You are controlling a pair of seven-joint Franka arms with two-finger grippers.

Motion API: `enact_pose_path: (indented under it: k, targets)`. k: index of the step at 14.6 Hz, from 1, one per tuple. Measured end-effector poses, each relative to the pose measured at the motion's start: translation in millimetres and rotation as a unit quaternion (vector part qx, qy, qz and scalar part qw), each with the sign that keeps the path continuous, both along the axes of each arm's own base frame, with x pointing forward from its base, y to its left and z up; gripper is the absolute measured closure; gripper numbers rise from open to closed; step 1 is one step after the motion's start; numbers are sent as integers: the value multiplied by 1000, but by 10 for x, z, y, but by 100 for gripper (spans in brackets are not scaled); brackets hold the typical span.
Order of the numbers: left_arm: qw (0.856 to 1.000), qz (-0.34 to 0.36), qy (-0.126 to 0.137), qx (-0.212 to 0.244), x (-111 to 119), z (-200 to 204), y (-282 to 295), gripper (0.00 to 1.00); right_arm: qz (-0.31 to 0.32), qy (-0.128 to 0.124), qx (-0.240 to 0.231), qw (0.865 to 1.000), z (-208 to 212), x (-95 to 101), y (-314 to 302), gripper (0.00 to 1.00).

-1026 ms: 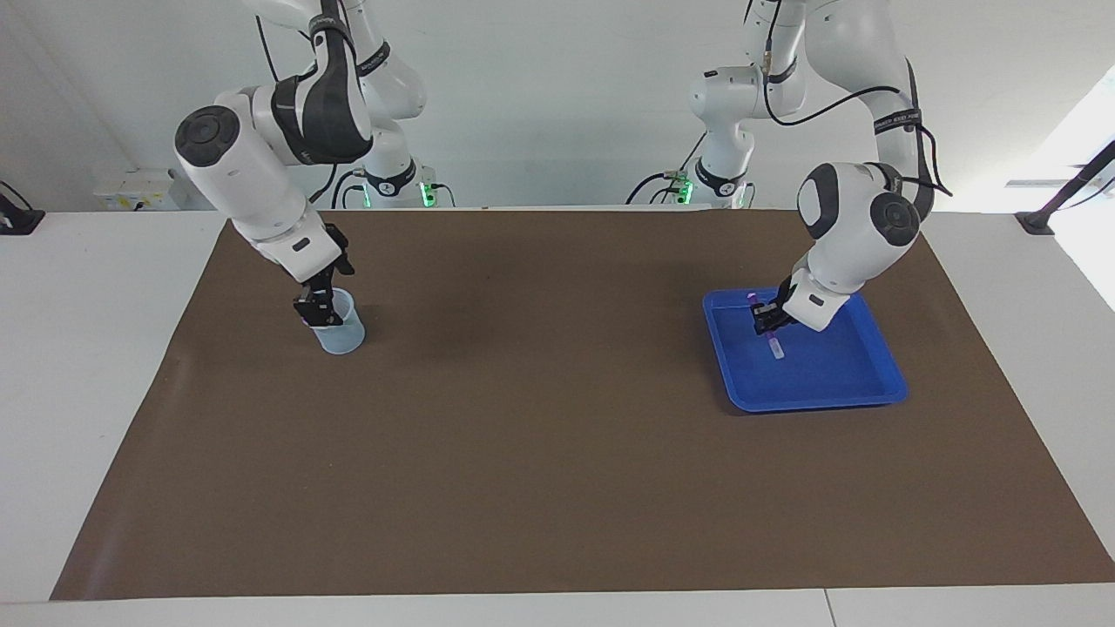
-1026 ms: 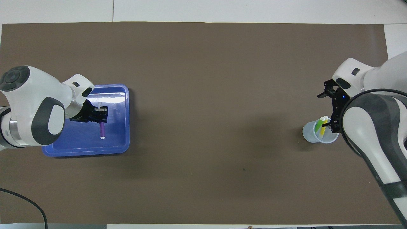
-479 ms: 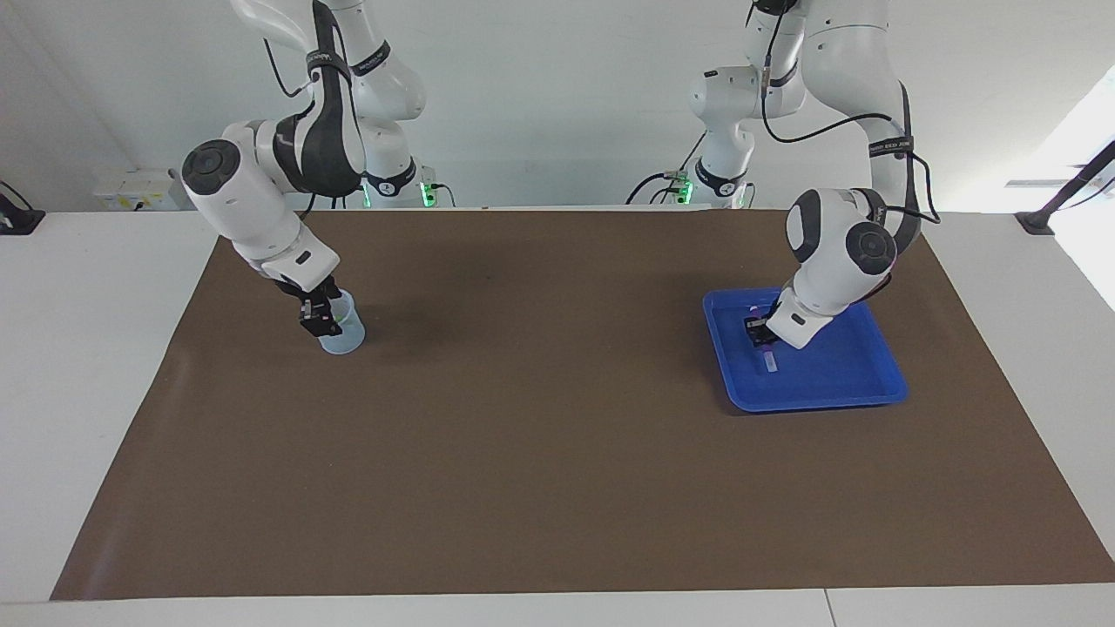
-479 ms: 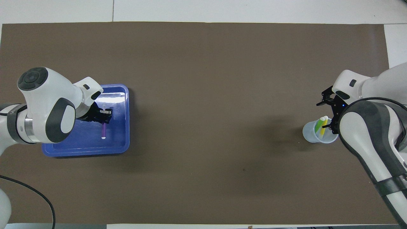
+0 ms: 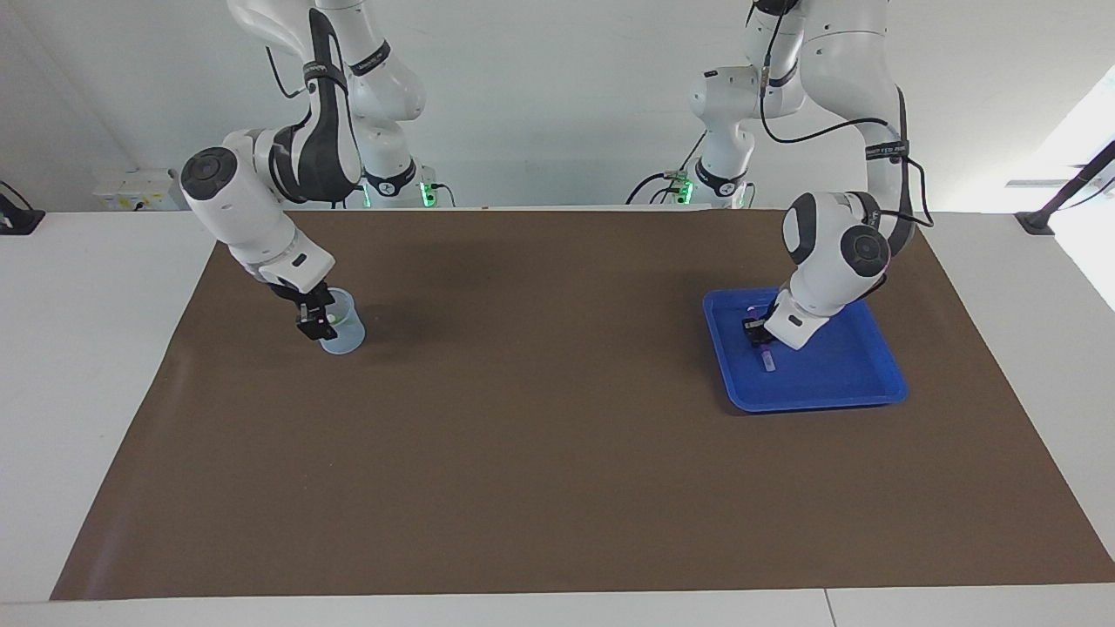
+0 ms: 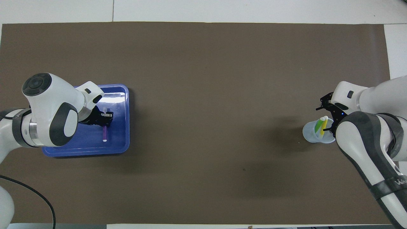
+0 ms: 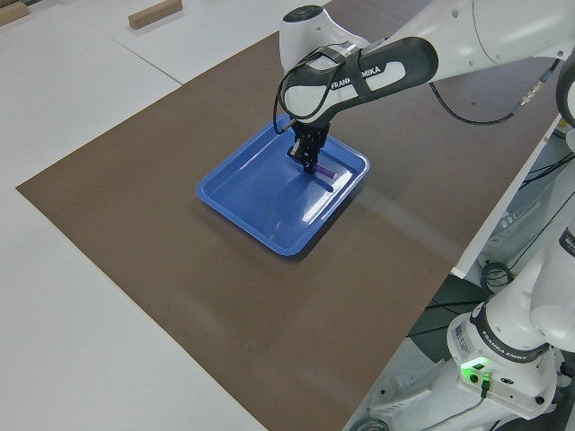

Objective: Right arm passes pens to left for tray arrangement
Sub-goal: 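Lower the purple pen into the blue tray with the left gripper, then open the left gripper and lift it above the tray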

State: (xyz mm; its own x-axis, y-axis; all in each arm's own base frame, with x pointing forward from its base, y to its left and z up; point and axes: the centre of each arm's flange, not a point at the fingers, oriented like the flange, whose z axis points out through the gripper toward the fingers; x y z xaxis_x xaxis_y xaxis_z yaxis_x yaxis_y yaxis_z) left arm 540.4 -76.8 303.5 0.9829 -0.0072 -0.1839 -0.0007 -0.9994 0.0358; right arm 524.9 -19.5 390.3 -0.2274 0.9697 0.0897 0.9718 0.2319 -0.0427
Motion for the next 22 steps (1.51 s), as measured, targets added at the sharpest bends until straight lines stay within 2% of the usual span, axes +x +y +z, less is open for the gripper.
enact_pose_path:
  k: [2,3,4,8,12,13,18,22]
  targets:
    - [1000,2,0,0,-1,-1,0,82,0,-2,-1,1000,-30,-13,4,30]
    - [1000,2,0,0,0,-1,0,78,0,-2,-1,1000,-51,-24,5,30]
    - [1000,2,0,0,0,-1,0,68,0,-2,-1,1000,-71,-37,5,30]
    - [1000,4,-1,1,1,0,3,21,-1,-1,-2,1000,-77,-64,-2,33]
    - [1000,4,-1,1,2,0,4,19,-7,5,-1,1000,-71,-86,-60,40]
    - [1000,4,-1,1,2,0,4,19,-10,7,-1,1000,-72,-94,-98,48]
    - [1000,11,-4,1,57,97,-6,15,-13,14,0,1000,-51,-105,-129,49]
    - [999,40,13,5,202,514,-80,13,-15,14,-1,1000,-38,-107,-118,48]
